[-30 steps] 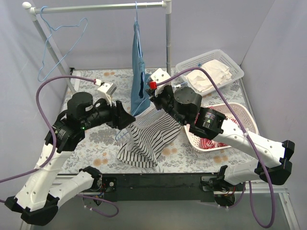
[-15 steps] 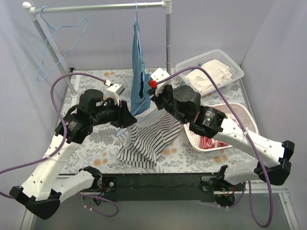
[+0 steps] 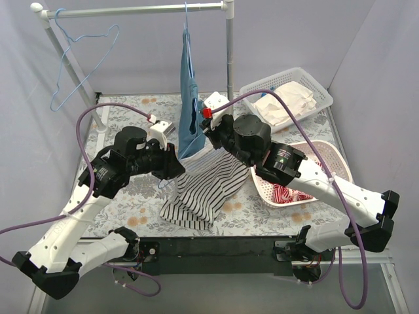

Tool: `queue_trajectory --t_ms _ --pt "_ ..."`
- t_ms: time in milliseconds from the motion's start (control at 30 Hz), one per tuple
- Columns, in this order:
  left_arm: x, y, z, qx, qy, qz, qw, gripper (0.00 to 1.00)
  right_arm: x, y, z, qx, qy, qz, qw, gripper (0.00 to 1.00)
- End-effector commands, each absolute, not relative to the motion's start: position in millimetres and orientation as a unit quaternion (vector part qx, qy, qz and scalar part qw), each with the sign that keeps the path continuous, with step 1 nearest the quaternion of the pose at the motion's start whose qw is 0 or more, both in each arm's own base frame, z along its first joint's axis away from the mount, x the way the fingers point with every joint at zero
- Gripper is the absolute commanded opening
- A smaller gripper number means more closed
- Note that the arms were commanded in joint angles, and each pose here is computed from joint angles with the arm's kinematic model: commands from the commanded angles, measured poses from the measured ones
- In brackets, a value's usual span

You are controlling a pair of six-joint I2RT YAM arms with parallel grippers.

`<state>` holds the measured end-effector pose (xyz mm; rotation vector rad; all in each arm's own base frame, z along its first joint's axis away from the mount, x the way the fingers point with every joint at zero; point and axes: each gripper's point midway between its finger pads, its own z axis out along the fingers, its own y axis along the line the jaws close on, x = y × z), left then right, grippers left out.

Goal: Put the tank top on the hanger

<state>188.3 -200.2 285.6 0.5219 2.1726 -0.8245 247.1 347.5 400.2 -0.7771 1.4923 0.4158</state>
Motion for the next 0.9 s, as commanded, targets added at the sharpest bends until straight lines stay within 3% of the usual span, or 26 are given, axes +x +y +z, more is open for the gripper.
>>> queue_trajectory --t_ms 0,67,200,300,400,433,533,667,867 --pt "186 -200 286 0.207 0.84 -0.318 0.388 0.11 242 352 423 -0.324 0.643 0.219 0.659 0.01" --pt "184 -202 290 0.209 0.829 -0.329 0.402 0.01 241 352 421 -0.325 0.645 0.221 0.655 0.01" --pt "178 -201 293 0.206 0.818 -0.343 0.413 0.0 241 349 415 -0.326 0.651 0.216 0.651 0.01" --pt "177 -199 291 0.2 0.818 -0.341 0.418 0.0 239 347 415 -0.323 0.652 0.22 0.65 0.08" --pt "176 -198 291 0.193 0.819 -0.344 0.417 0.0 235 348 412 -0.326 0.653 0.229 0.644 0.27" --pt "175 -198 291 0.189 0.819 -0.346 0.416 0.0 234 348 410 -0.329 0.654 0.231 0.641 0.4" --pt "172 -196 288 0.18 0.822 -0.35 0.412 0.0 227 348 409 -0.335 0.653 0.245 0.634 0.62" --pt "167 -195 279 0.172 0.824 -0.357 0.405 0.0 220 347 408 -0.338 0.652 0.262 0.626 0.77" --pt "159 -189 271 0.152 0.83 -0.36 0.399 0.0 216 339 414 -0.318 0.655 0.276 0.627 0.84"
